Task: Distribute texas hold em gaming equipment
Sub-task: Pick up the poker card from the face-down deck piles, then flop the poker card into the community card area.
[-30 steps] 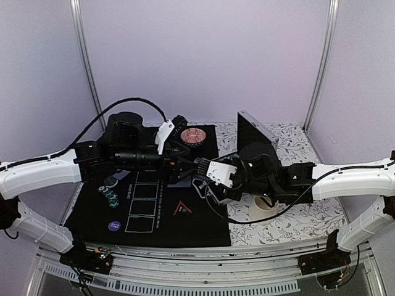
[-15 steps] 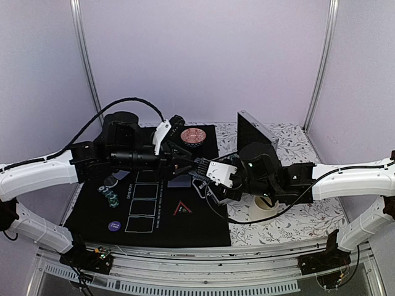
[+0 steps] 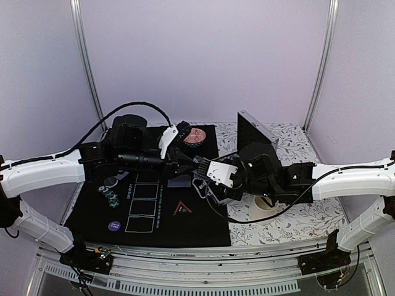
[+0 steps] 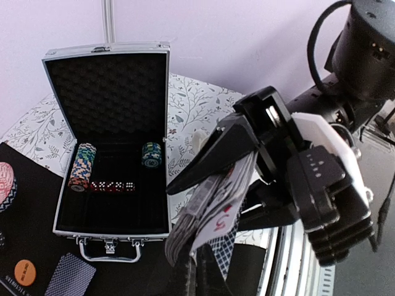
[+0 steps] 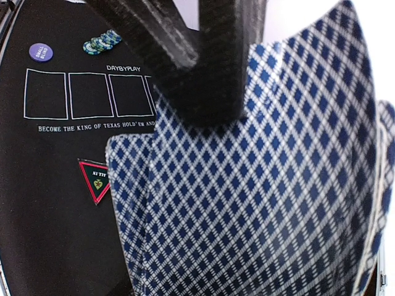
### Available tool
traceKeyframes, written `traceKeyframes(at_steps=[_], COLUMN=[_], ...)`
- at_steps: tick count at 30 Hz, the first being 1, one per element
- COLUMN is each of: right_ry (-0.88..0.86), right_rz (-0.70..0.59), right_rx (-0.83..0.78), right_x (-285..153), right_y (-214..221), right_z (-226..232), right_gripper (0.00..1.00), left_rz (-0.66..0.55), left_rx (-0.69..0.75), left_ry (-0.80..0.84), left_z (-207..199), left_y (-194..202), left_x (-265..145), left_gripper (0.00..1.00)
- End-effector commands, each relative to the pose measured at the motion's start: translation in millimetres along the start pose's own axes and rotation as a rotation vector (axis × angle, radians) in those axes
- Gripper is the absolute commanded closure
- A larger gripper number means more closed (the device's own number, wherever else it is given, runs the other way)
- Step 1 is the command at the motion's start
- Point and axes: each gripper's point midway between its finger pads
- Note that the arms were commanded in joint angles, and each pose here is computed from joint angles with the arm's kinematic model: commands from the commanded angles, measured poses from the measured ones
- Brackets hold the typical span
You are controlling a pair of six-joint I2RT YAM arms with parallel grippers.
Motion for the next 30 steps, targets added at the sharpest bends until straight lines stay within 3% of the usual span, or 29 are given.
traceKeyframes(at_steps=[1, 10, 16, 21, 26, 30], right_ry=[0.038, 0.046, 0.048, 0.042, 0.036, 0.03], right_rz=[-0.039, -0.023, -0.004, 0.035, 0.049, 0.039], right_rx=[0.01, 0.024, 0.035, 0.054, 0.06, 0.061], right_x=[-4, -4, -3, -4, -7, -8], right_y=[-13, -1, 9, 29, 36, 34], right_z=[-10, -12, -15, -16, -14, -14], right_gripper=[0.56, 0.56, 0.57, 0.57, 0.57, 0.57], left_rz=[-0.044, -0.073, -0.047, 0.022, 0.19, 0.267], left_rx=[0.018, -0.032, -0.137, -0.417, -0.767, -0.896], left_ry=[0.016, 0.079, 0.094, 0.008, -0.189, -0.295], left_z=[-7, -14, -4, 23, 52, 61], left_y=[-15, -17, -7, 18, 90, 139], left_x=[-8, -29, -38, -60, -86, -103], left_gripper=[1.0, 1.0, 1.0, 1.0, 1.0, 1.0])
Point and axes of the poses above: each gripper's point midway between its finger pads, its own x axis out along the fingers, its own z axis along the line the jaws close on, y = z × x, and after that the axes turned 10 degrees about -x, right-handed
